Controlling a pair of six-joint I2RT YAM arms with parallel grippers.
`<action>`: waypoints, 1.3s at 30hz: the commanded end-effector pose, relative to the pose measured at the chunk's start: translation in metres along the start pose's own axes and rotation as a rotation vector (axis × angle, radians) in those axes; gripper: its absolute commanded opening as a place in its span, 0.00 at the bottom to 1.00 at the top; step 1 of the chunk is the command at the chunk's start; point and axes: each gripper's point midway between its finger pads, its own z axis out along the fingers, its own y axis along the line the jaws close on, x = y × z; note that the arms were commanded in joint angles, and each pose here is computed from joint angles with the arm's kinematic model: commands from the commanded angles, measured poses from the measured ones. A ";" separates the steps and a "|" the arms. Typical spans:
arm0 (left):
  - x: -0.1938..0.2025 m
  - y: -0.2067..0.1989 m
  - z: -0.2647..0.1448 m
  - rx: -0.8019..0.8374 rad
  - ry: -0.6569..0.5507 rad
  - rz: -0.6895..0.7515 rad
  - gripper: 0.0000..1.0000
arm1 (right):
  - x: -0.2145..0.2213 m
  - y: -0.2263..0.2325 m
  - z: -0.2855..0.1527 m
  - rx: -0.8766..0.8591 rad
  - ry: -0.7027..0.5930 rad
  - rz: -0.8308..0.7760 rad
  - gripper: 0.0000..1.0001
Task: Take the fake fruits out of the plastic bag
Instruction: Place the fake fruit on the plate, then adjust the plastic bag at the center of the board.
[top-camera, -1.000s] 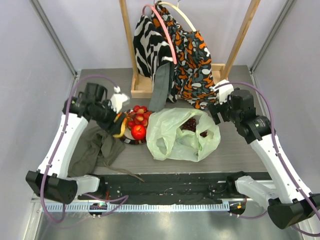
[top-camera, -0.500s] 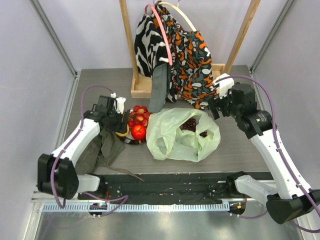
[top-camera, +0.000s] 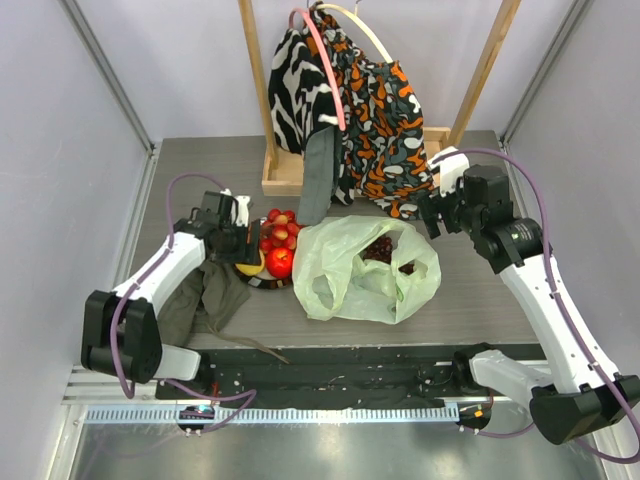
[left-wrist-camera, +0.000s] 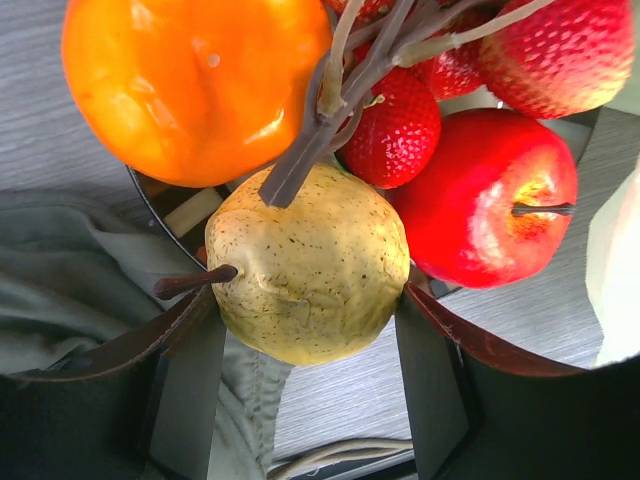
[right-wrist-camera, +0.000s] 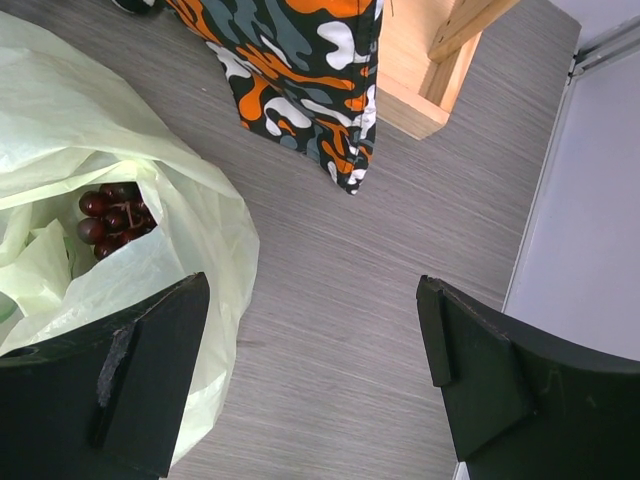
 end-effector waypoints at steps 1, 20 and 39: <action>-0.007 -0.001 0.003 0.005 -0.002 -0.027 0.60 | -0.021 -0.004 -0.002 0.006 -0.069 0.020 0.92; -0.057 -0.029 -0.133 0.103 -0.303 0.092 1.00 | -0.028 0.079 -0.008 -0.477 -0.054 -0.042 0.90; 0.036 -0.212 -0.086 0.726 -0.142 0.883 1.00 | 0.039 0.157 0.033 -0.540 0.215 0.061 0.80</action>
